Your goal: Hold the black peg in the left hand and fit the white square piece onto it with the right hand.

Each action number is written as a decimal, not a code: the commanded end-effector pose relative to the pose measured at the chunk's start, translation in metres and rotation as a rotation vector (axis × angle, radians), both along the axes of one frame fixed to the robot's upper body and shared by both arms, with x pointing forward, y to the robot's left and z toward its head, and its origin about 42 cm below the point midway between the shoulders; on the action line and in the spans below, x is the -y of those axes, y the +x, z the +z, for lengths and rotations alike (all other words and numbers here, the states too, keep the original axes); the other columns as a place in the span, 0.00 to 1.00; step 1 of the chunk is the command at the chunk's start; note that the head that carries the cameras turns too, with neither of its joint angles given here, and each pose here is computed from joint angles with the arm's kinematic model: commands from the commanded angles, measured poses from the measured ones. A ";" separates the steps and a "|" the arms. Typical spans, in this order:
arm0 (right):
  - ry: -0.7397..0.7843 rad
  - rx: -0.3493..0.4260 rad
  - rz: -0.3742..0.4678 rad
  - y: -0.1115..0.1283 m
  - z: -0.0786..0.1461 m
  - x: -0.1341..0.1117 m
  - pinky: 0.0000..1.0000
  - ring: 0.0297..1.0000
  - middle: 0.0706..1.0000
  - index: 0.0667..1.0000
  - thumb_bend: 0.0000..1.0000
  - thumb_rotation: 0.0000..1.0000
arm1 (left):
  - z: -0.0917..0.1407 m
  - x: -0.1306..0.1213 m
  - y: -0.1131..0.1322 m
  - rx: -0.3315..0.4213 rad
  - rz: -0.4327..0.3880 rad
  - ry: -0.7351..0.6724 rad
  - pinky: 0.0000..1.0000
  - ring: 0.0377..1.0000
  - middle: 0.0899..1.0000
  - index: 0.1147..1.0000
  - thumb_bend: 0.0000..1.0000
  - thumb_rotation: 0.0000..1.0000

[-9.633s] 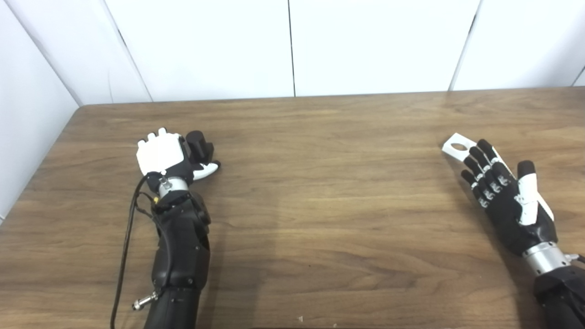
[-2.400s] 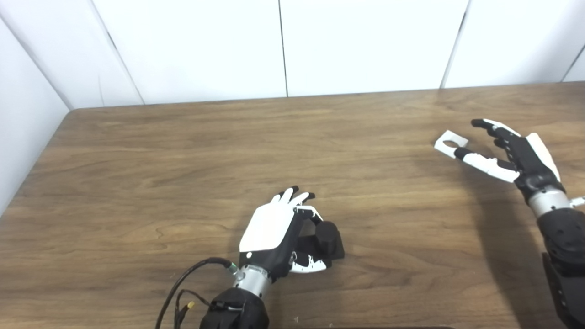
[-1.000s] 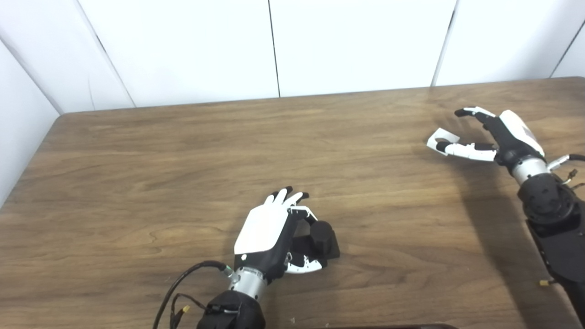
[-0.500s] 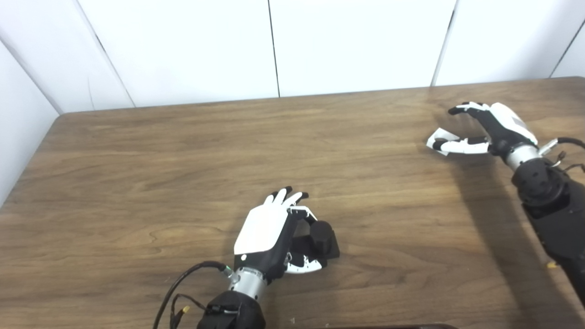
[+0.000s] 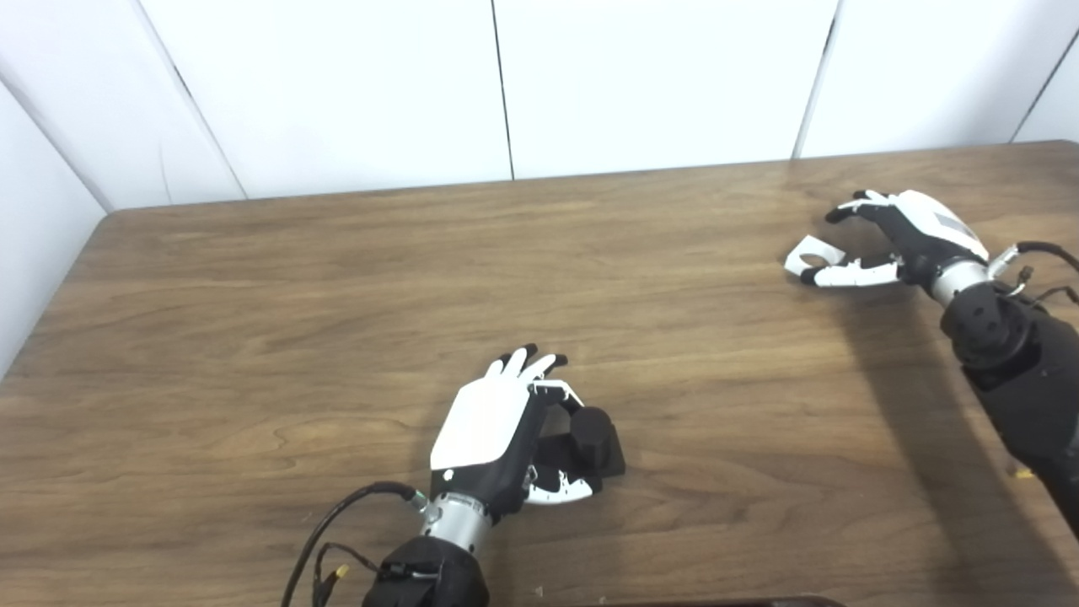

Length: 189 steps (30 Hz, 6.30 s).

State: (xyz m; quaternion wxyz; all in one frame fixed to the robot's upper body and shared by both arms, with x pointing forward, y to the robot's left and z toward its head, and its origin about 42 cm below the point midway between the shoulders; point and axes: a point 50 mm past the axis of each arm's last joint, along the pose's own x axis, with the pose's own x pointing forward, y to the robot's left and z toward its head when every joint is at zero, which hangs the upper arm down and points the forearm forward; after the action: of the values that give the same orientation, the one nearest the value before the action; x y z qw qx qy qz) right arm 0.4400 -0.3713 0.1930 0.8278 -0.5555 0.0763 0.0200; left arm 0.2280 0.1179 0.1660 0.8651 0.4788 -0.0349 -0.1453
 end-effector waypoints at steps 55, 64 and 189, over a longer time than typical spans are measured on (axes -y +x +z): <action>-0.171 -0.040 0.074 0.041 0.031 -0.025 1.00 1.00 0.95 0.69 0.79 0.43 | 0.005 0.006 0.001 0.019 0.011 -0.013 1.00 1.00 0.92 0.43 0.52 0.06; -0.175 -0.042 0.068 0.038 0.028 -0.019 1.00 1.00 0.93 0.59 0.79 0.37 | 0.006 0.006 0.002 0.014 0.018 -0.016 1.00 1.00 0.92 0.43 0.52 0.06; -0.015 0.122 0.703 -0.107 0.109 -0.170 1.00 1.00 0.97 0.46 0.52 0.16 | 0.004 0.016 0.011 0.036 0.035 -0.025 1.00 1.00 0.92 0.43 0.52 0.06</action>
State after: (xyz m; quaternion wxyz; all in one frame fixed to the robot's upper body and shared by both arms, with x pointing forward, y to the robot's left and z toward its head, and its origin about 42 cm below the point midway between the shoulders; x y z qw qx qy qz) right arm 0.3334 -0.2050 0.2810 0.7741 -0.5499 -0.1319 0.2845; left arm 0.2343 0.1055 0.1641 0.8738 0.4680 -0.0275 -0.1291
